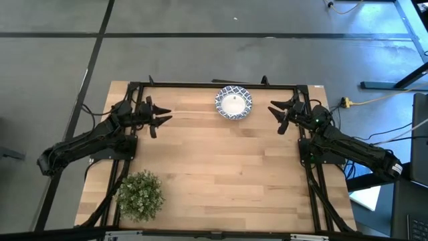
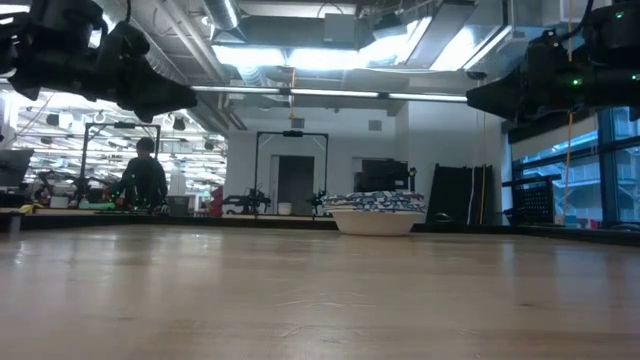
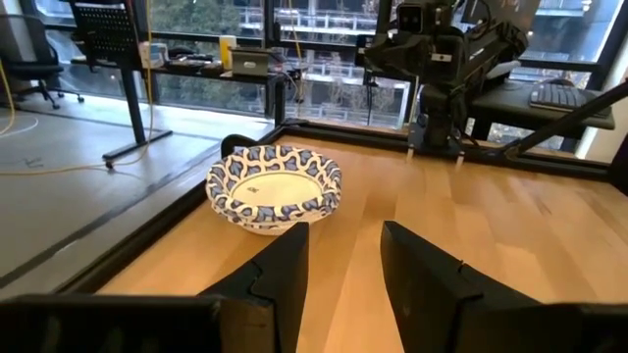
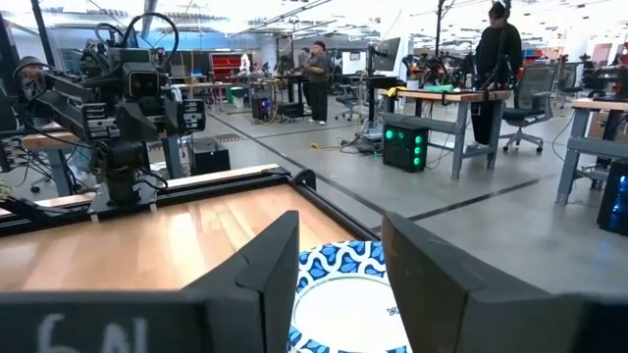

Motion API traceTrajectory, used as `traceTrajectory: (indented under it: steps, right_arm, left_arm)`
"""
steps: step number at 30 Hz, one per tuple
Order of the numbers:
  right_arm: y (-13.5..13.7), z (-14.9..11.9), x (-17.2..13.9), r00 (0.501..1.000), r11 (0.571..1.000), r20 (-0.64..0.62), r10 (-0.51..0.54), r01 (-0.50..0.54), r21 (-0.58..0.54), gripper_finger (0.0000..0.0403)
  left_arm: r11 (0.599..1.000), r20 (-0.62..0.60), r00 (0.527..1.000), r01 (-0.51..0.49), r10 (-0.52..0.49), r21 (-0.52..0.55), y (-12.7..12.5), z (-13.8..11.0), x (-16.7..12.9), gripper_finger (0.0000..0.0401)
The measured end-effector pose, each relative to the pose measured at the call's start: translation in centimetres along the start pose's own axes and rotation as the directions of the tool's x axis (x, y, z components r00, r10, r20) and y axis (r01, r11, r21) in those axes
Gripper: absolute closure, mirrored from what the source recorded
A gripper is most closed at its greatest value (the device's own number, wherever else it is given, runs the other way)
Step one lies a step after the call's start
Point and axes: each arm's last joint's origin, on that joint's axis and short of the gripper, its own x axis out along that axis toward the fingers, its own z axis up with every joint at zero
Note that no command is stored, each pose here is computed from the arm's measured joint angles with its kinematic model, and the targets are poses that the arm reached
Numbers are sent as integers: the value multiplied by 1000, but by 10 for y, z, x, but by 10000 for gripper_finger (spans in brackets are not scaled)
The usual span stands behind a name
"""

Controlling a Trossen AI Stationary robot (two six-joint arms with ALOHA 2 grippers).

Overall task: Nest bowls inside each other
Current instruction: Return to Home Position

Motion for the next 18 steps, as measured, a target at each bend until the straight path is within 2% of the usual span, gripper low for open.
traceTrajectory:
  steps: [18]
  right_arm:
    - [0,0,0,1000,1000,-2,0,0,-3,253]
  left_arm:
    - [1000,-7,1000,0,0,-2,0,-1,0,277]
